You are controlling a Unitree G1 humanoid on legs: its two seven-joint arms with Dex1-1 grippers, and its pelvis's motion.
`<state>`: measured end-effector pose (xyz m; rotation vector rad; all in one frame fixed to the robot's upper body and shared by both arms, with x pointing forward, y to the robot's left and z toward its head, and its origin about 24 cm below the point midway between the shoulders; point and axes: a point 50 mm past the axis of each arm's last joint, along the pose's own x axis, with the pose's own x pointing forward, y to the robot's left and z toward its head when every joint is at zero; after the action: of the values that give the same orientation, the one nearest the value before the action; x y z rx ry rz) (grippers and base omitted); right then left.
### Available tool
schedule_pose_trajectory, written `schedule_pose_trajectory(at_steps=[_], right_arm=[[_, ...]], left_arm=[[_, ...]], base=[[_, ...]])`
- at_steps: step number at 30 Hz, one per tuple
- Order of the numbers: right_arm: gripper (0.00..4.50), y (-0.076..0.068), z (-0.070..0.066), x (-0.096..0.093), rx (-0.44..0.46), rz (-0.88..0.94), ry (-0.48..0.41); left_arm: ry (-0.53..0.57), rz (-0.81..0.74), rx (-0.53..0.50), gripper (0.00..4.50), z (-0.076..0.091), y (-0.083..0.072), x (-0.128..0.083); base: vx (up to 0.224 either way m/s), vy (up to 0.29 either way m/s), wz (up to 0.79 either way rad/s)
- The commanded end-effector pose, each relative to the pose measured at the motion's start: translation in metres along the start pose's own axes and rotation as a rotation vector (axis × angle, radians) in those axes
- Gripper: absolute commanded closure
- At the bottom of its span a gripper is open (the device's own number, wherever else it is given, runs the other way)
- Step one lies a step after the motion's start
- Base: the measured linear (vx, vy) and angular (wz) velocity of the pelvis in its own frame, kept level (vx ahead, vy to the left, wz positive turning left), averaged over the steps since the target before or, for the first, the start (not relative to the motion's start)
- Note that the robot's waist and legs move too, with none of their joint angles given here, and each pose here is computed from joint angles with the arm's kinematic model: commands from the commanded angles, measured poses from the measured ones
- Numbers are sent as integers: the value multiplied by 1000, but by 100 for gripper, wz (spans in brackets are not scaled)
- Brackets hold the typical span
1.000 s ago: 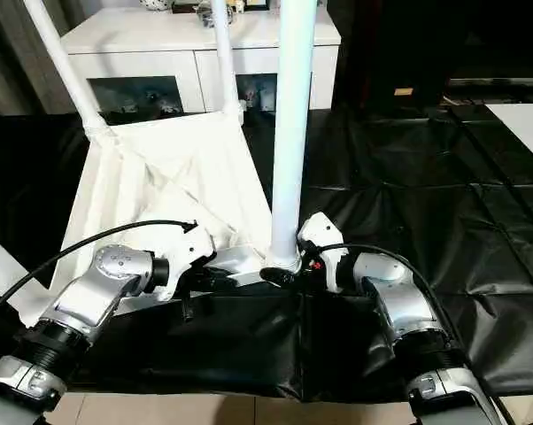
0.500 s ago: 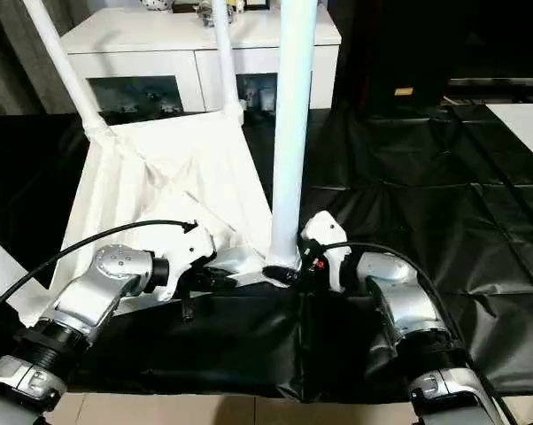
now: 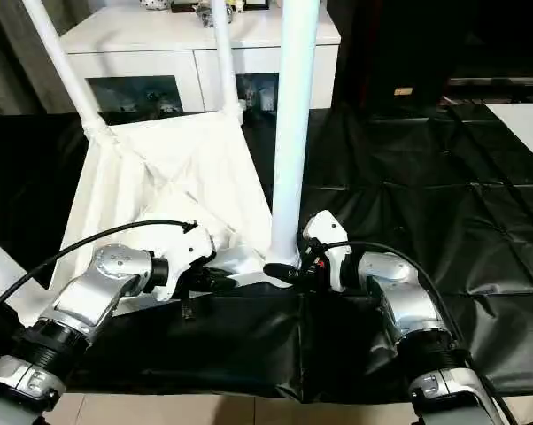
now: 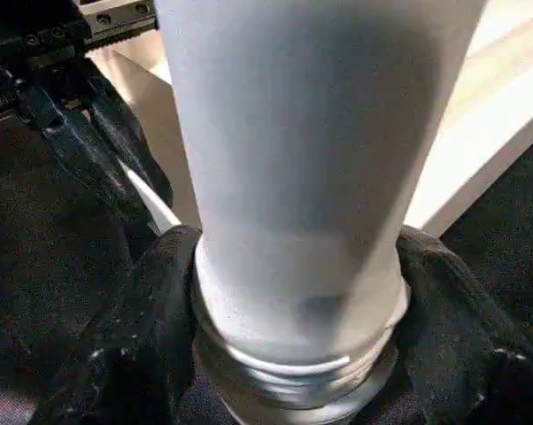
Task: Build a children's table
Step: Rotate leg to tighten
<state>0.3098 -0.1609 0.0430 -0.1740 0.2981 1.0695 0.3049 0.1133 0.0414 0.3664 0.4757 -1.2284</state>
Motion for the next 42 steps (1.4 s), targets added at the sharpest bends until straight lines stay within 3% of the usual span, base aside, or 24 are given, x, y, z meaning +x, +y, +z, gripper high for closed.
schedule_pose_trajectory(at_steps=[1,7,11,16,21,23,24,29,31,34,39,40,42], right_arm=[[178,3,1,2,-5,15,-10],[178,-4,0,10,-14,-133,-7],[178,0,-1,38,112,-389,-56],[178,8,-2,65,228,-594,-50],[178,12,-2,78,194,-643,1],[178,17,8,86,227,-591,-74],[143,17,11,86,242,-586,-101],[99,12,18,78,232,-567,-157],[76,8,20,71,226,-540,-176],[76,3,23,53,182,-429,-194],[76,2,23,30,71,-249,-164],[76,7,20,18,23,-117,-129],[76,9,19,13,12,-62,-115]], left_arm=[[10,-32,-75,450,-17,-9,3],[13,17,-92,450,-17,-6,3],[-9,206,-142,450,-6,4,19],[8,366,-188,450,7,13,37],[42,454,-165,450,15,19,48],[31,462,-148,450,22,19,54],[25,461,-144,450,24,19,54],[-5,381,-83,450,25,16,48],[-20,320,-62,450,24,13,42],[-40,217,-40,450,18,6,32],[-65,88,-24,450,10,-2,20],[-73,24,-16,450,7,-6,13],[-73,3,-7,450,6,-7,10]], base=[[0,0,0],[0,0,0],[0,0,0],[0,0,0],[0,0,0],[0,0,0],[0,0,0],[0,0,0],[0,0,0],[0,0,0],[0,0,0],[0,0,0],[0,0,0]])
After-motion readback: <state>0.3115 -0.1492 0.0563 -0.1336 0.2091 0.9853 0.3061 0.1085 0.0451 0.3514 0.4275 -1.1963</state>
